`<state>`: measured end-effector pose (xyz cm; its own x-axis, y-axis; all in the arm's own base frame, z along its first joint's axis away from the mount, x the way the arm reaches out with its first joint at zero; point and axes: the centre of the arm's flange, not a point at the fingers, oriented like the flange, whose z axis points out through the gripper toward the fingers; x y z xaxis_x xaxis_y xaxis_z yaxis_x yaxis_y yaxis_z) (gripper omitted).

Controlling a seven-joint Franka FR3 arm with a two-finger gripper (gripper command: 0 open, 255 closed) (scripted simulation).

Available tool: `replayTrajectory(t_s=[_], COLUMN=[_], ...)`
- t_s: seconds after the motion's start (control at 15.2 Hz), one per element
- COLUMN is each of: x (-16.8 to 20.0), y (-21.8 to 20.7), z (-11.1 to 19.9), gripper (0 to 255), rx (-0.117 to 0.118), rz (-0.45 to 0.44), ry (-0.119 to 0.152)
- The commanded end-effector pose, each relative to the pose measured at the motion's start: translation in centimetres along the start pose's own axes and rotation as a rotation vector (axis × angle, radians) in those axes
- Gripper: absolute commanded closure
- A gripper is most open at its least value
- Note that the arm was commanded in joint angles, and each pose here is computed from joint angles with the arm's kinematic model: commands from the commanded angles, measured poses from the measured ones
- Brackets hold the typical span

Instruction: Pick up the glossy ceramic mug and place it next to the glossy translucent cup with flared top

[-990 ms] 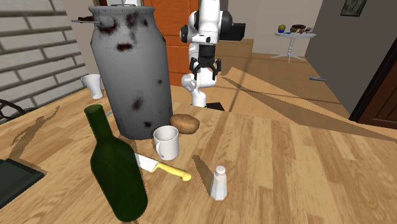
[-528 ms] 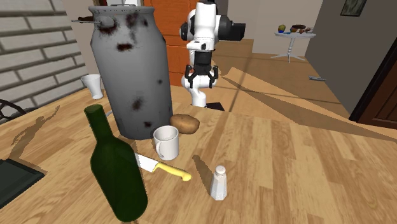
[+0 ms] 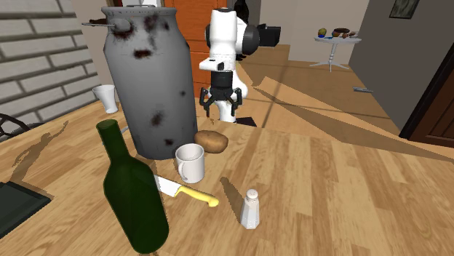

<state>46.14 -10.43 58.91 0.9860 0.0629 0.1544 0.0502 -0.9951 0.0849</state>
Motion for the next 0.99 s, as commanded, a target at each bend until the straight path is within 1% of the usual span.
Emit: replayTrajectory(t_s=[0.0,0.66,0.92], x=[2.0,11.8,11.8], y=[1.4,8.2,8.2], z=[1.0,5.9,8.0], gripper=[0,0,0], rx=[0.001,0.01,0.01], rz=[0.004,0.024,0.024], ry=[0.002,0.013,0.013])
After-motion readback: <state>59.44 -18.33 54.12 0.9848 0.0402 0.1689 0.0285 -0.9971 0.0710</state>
